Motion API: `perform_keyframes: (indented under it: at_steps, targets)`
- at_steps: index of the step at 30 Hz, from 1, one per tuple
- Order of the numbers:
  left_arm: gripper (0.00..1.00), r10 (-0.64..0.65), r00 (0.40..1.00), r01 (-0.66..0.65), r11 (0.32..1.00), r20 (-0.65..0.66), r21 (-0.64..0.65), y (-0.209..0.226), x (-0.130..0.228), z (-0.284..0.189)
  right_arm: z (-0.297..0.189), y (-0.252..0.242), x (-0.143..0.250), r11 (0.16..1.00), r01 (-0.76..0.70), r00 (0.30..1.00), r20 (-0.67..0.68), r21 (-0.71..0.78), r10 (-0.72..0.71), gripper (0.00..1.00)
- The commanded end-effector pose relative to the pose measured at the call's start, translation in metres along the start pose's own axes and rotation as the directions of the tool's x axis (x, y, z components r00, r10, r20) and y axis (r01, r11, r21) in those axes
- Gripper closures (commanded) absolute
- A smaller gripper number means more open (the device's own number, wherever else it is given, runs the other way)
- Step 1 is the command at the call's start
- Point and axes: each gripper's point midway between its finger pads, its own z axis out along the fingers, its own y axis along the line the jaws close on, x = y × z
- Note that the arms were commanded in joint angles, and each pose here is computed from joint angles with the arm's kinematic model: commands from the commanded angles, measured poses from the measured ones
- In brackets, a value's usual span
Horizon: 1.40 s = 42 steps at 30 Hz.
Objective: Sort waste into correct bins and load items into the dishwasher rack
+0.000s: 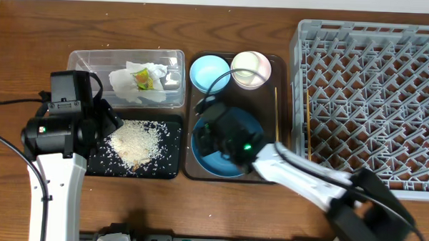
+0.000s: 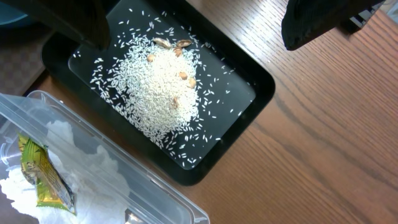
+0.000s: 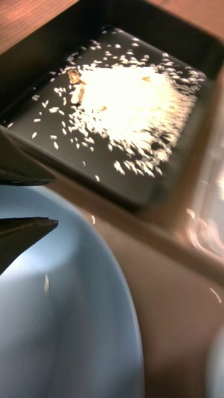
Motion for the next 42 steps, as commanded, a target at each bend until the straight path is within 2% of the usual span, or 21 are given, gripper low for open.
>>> perform_keyframes:
  at_steps: [1, 5, 10, 18, 24, 32, 42]
  targets:
    - [0.09, -0.011, 1.0, 0.011, 1.0, 0.029, -0.011, 0.003, -0.008, -0.006, -0.056, -0.015, -0.054, 0.998, 0.027, 0.987, 0.155, 0.049, -0.035, 0.83]
    - [0.09, -0.011, 1.0, 0.011, 1.0, 0.029, -0.011, 0.003, -0.008, -0.006, -0.102, -0.053, -0.061, 0.988, -0.04, 0.986, 0.166, 0.148, 0.015, 0.84]
    - [0.09, -0.011, 1.0, 0.011, 1.0, 0.029, -0.011, 0.003, -0.008, -0.006, -0.139, -0.104, -0.036, 0.944, -0.132, 0.99, 0.093, 0.302, 0.109, 0.84]
    - [0.09, -0.011, 1.0, 0.011, 1.0, 0.029, -0.011, 0.003, -0.008, -0.006, -0.157, -0.161, -0.001, 0.835, -0.167, 0.981, 0.001, 0.524, 0.196, 0.85]
    - [0.09, -0.011, 1.0, 0.011, 1.0, 0.029, -0.011, 0.003, -0.008, -0.006, -0.143, -0.168, 0.007, 0.818, -0.18, 0.973, -0.026, 0.547, 0.231, 0.95]
    - [0.09, -0.011, 1.0, 0.011, 1.0, 0.029, -0.011, 0.003, -0.008, -0.006, -0.106, -0.169, 0.028, 0.805, -0.244, 0.938, -0.08, 0.54, 0.338, 0.97]
    - [0.09, -0.011, 1.0, 0.011, 1.0, 0.029, -0.011, 0.003, -0.008, -0.006, -0.065, -0.15, 0.051, 0.844, -0.179, 0.933, -0.185, 0.505, 0.308, 0.97]
